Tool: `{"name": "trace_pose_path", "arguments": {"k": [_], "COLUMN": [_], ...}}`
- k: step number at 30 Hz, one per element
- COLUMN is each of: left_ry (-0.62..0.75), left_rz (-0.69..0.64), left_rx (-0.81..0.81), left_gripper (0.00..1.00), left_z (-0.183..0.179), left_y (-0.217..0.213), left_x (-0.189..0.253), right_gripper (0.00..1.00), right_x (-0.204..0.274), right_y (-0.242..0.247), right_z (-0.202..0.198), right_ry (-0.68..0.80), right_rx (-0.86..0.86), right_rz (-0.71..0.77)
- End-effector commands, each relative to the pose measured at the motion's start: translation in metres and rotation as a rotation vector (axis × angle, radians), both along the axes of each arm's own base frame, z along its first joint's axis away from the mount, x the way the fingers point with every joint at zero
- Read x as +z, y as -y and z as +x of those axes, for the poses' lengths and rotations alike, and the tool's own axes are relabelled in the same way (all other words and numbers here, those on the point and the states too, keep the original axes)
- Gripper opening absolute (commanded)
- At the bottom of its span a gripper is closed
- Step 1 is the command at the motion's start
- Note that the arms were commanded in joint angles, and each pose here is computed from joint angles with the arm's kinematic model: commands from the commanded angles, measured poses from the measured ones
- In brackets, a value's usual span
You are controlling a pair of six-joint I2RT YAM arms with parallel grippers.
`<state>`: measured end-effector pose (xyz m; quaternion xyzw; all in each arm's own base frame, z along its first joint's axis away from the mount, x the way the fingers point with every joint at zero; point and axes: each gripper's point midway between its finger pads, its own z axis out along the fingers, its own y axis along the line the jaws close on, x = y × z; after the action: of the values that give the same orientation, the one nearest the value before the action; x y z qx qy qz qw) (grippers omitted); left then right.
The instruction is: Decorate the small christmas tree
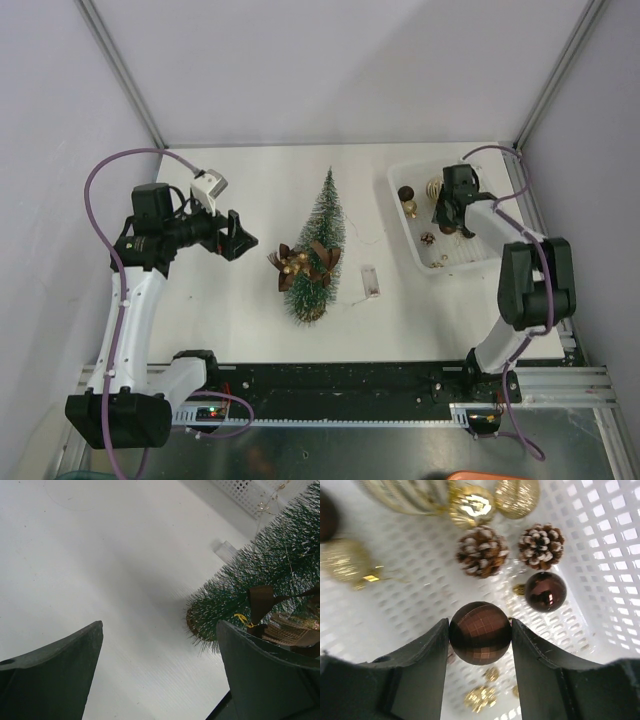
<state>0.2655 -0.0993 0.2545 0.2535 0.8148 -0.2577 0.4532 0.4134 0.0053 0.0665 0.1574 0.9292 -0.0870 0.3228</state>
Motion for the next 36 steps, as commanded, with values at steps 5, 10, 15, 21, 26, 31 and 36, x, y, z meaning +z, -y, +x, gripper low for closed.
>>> {"name": "trace_pose_path", "arguments": {"k": [5,10,15,21,26,31,36], "left_ry": [0.047,0.095,0.131,0.130,0.117,0.118,0.152], "left_rz": [-0.052,-0.103,-0.155,-0.162,-0.169,-0.175,-0.178], "left_rx": [-0.063,-0.114,-0.210,-0.330,-0.400,-0.436,-0.442], "left_gripper": [1.00,1.00,1.00,1.00,1.00,1.00,1.00], "left_z": [0.004,0.003,-0.010,-0.026,-0.032,-0.031,-0.022], "left_y": [0.010,0.020,0.043,0.078,0.097,0.108,0.111], "left_x": [0.026,0.058,0.088,0.098,0.102,0.109,0.126], "right_gripper": [0.35,0.37,0.38,0.39,0.39,0.39,0.39], "right_x": [0.208,0.302,0.361,0.394,0.406,0.410,0.419], "right_y": [-0.108,-0.169,-0.213,-0.244,-0.257,-0.268,-0.272], "right_z": [0.011,-0.023,-0.057,-0.083,-0.095,-0.107,-0.113], "right_ry": [0.549,0.724,0.830,0.899,0.917,0.915,0.941], "right_rx": [0.338,0.617,0.832,0.968,1.020,1.066,1.087], "right_rz": [0.479,0.747,0.954,1.085,1.143,1.162,1.180]}}
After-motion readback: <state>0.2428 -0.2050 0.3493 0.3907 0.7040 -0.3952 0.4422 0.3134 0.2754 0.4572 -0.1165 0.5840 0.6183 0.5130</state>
